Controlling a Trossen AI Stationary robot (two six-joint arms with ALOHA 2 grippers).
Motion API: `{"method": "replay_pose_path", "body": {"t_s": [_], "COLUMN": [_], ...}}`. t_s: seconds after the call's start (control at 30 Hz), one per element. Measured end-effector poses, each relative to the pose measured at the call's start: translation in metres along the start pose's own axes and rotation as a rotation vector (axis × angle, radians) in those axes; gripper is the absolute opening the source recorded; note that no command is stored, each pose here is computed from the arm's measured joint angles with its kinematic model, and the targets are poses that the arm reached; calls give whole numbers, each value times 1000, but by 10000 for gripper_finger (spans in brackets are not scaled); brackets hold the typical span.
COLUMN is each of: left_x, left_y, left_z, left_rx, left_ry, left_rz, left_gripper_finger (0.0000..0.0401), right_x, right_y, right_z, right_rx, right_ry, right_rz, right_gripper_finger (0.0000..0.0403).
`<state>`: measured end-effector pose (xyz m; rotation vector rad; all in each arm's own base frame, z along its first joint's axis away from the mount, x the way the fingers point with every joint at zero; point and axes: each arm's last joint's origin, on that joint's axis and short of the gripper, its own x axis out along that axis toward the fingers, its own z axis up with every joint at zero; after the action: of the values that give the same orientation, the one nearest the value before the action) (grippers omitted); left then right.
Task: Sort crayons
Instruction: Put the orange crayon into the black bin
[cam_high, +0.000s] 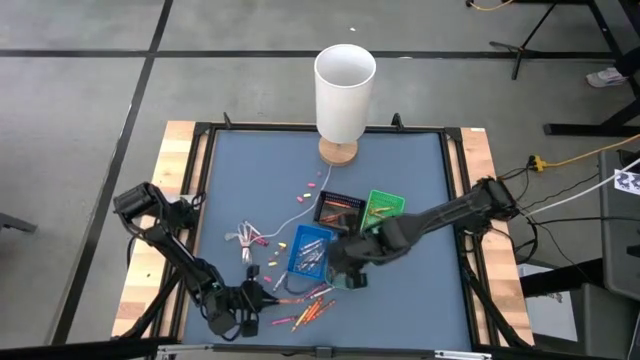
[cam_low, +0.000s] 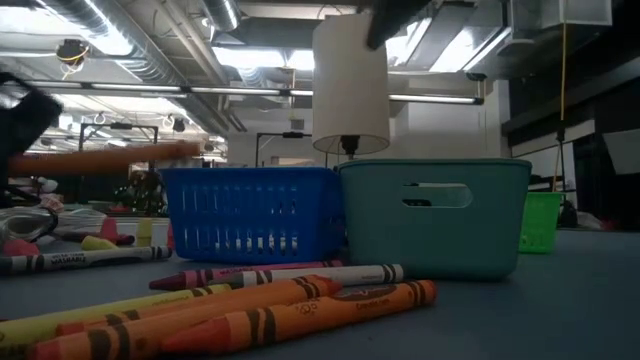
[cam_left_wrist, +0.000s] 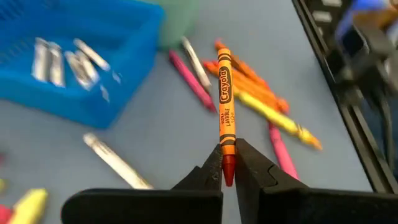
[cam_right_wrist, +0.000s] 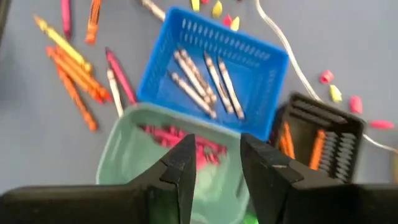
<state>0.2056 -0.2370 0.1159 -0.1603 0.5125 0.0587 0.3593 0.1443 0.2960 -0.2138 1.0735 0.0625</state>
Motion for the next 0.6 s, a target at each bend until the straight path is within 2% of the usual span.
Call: {"method": "replay_pose_path", "body": {"t_s": [0.23, 0.43, 0.6], "left_x": [13, 35, 55], "left_y": [17, 37, 64], "left_z": [29, 56, 82], "left_rx": [-96, -59, -36], "left_ry": [-125, -186, -242], "left_rz": [114, 139, 180], "left_gripper_finger": [3, 2, 2], "right_x": [-30, -38, -40], "right_y": [25, 47, 58], "right_z": [-19, -33, -46], "right_rx": [-44, -106, -147], "right_ry": [34, 80, 99], "right_rz": [-110, -150, -203], "right_gripper_finger": [124, 124, 124]}}
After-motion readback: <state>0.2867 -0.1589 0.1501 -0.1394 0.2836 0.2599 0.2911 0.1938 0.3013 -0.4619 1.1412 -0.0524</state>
